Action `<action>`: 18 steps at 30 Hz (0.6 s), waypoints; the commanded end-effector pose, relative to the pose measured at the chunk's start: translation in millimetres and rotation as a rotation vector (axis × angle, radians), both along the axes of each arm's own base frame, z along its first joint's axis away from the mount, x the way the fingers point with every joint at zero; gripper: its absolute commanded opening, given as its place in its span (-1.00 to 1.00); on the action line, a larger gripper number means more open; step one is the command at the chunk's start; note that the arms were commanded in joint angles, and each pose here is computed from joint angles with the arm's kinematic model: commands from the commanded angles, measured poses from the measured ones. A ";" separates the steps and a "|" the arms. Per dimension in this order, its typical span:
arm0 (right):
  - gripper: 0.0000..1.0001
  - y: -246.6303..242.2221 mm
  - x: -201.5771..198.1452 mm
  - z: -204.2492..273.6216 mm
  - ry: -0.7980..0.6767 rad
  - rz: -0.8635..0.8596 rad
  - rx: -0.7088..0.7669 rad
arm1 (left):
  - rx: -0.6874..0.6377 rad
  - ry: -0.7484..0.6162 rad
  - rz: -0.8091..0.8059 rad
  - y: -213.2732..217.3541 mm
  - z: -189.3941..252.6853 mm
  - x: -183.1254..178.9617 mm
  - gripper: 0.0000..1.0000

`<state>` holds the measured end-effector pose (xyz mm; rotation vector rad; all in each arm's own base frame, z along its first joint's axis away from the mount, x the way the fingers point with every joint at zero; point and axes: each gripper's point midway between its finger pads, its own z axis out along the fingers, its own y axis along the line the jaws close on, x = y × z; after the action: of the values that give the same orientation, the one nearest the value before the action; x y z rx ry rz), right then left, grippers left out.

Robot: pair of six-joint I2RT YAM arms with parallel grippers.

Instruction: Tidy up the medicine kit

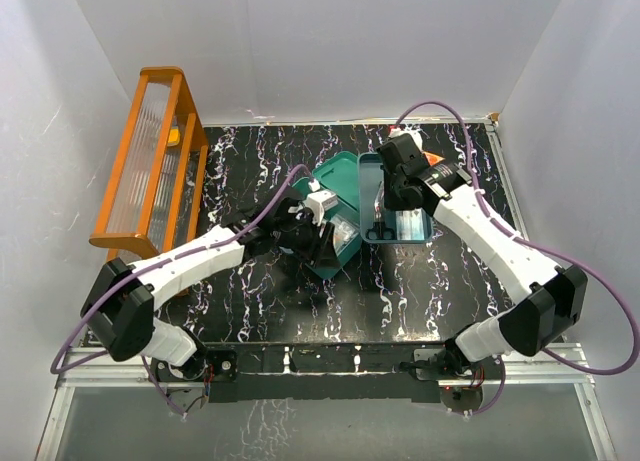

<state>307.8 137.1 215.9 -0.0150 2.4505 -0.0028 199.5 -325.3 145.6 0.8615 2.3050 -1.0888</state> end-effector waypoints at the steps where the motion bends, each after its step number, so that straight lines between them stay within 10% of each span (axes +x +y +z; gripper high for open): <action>1: -1.00 19.8 24.0 34.7 -0.110 0.053 0.071 | -0.063 0.031 -0.035 2.2 20.0 -22.6 -0.06; 18: -1.00 109.5 34.1 43.4 -0.090 0.340 0.080 | -0.158 -0.513 0.663 119.6 108.5 36.6 0.09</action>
<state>334.4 219.6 242.3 -0.2907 2.4056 0.1932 206.0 -256.0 233.4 0.5056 1.9418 -0.8837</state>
